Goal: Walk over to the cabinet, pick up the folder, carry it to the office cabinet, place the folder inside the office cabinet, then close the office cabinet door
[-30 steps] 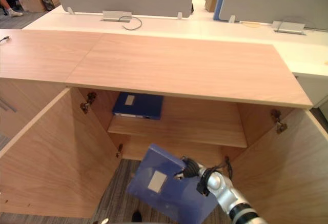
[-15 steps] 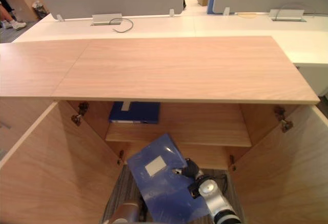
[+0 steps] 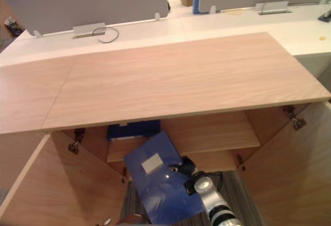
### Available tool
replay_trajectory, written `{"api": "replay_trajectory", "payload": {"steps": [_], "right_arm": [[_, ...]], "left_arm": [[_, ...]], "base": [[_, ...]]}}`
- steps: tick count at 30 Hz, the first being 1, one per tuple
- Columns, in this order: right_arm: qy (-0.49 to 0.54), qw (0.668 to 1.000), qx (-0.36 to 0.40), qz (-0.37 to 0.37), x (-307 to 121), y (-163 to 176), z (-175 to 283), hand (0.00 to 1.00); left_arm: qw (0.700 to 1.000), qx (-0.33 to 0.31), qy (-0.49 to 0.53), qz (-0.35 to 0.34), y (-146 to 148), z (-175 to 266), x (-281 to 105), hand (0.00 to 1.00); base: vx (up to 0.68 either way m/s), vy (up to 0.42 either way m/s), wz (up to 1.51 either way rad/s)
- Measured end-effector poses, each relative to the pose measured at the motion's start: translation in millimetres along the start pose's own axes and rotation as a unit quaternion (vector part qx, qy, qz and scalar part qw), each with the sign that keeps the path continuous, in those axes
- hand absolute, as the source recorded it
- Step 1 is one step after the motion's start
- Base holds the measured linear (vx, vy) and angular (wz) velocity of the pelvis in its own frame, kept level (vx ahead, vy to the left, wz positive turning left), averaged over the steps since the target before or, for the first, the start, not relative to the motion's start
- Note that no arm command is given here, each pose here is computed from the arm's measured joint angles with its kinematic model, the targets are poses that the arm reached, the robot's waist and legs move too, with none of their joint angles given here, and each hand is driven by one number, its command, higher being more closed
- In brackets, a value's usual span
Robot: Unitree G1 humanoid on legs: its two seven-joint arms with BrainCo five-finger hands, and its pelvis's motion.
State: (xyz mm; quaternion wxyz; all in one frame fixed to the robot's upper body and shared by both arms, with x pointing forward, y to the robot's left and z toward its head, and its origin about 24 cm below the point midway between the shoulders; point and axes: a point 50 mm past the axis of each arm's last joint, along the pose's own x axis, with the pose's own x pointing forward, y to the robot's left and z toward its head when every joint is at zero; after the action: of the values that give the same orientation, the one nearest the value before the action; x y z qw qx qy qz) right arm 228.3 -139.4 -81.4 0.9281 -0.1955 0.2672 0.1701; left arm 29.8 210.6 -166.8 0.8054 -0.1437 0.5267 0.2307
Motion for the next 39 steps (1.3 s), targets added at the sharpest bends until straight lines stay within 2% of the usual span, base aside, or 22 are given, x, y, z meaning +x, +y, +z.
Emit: {"api": "replay_trajectory", "payload": {"steps": [3, 4, 6, 7, 10, 16, 22, 27, 29, 30, 32, 36, 38, 39], "right_arm": [[-0.016, 0.998, 0.066, -0.013, -0.1, -5.6, 5.1, 1.00], [-0.044, 0.990, 0.134, -0.028, -0.5, -12.1, 15.1, 1.00], [-0.069, 0.980, 0.184, -0.040, -1.2, -18.1, 23.2, 1.00], [-0.101, 0.964, 0.238, -0.054, -2.7, -26.4, 32.9, 1.00], [-0.141, 0.945, 0.289, -0.057, -2.8, -29.9, 48.0, 1.00], [-0.158, 0.906, 0.383, -0.090, -7.9, -48.7, 44.2, 1.00], [-0.210, 0.836, 0.488, -0.133, -17.3, -73.3, 47.3, 1.00], [-0.243, 0.756, 0.586, -0.160, -17.9, -88.5, 49.7, 1.00], [-0.274, 0.695, 0.637, -0.188, -15.5, -108.4, 58.1, 1.00], [-0.280, 0.679, 0.649, -0.197, -14.8, -114.3, 59.9, 1.00], [-0.300, 0.606, 0.698, -0.236, -13.9, -135.6, 66.3, 1.00], [-0.314, 0.518, 0.751, -0.262, -11.6, -157.2, 84.9, 1.00], [-0.297, 0.465, 0.790, -0.268, -9.0, -160.2, 84.2, 1.00], [-0.294, 0.450, 0.799, -0.269, -9.0, -159.8, 81.4, 1.00]], "left_arm": [[1.000, 0.011, 0.005, 0.001, 2.1, -3.8, -1.3, 0.00], [1.000, 0.022, 0.010, 0.004, 5.5, -5.5, -2.0, 0.00], [1.000, 0.026, 0.009, 0.005, 6.2, -4.7, -1.9, 0.00], [0.999, 0.034, 0.010, 0.005, 6.6, -5.2, -2.1, 0.00], [0.999, 0.041, 0.017, 0.021, 20.6, -10.0, -5.6, 0.00], [0.998, 0.034, 0.045, 0.030, 26.2, -27.1, -11.0, 0.00], [0.999, 0.034, 0.030, 0.015, 13.2, -19.5, -7.4, 0.00], [0.999, 0.034, 0.017, 0.006, 7.2, -13.4, -5.8, 0.00], [0.999, 0.032, 0.015, 0.002, 3.4, -13.1, -5.5, 0.00], [0.999, 0.032, 0.015, 0.001, 2.7, -13.2, -5.5, 0.00], [0.999, 0.030, 0.018, -0.001, 0.8, -15.8, -6.1, 0.00], [1.000, 0.020, 0.018, -0.001, -3.2, -17.1, -6.5, 0.00], [1.000, 0.009, 0.014, 0.003, -4.6, -15.4, -6.2, 0.00], [1.000, 0.005, 0.011, 0.004, -5.0, -14.2, -6.2, 0.00]], "base": [[0.09, 0.076, -0.16], [0.09, 0.047, 0.01], [0.05, -0.016, 0.13], [-0.01, -0.083, 0.16], [-0.07, -0.144, 0.05], [0.05, -0.097, 0.12], [0.20, 0.025, 0.19], [0.11, 0.045, 0.09], [0.03, 0.028, 0.06], [0.01, 0.021, 0.11], [0.00, 0.010, 0.03], [0.00, 0.008, 0.00], [0.05, 0.036, -0.01], [0.07, 0.036, -0.02]]}}
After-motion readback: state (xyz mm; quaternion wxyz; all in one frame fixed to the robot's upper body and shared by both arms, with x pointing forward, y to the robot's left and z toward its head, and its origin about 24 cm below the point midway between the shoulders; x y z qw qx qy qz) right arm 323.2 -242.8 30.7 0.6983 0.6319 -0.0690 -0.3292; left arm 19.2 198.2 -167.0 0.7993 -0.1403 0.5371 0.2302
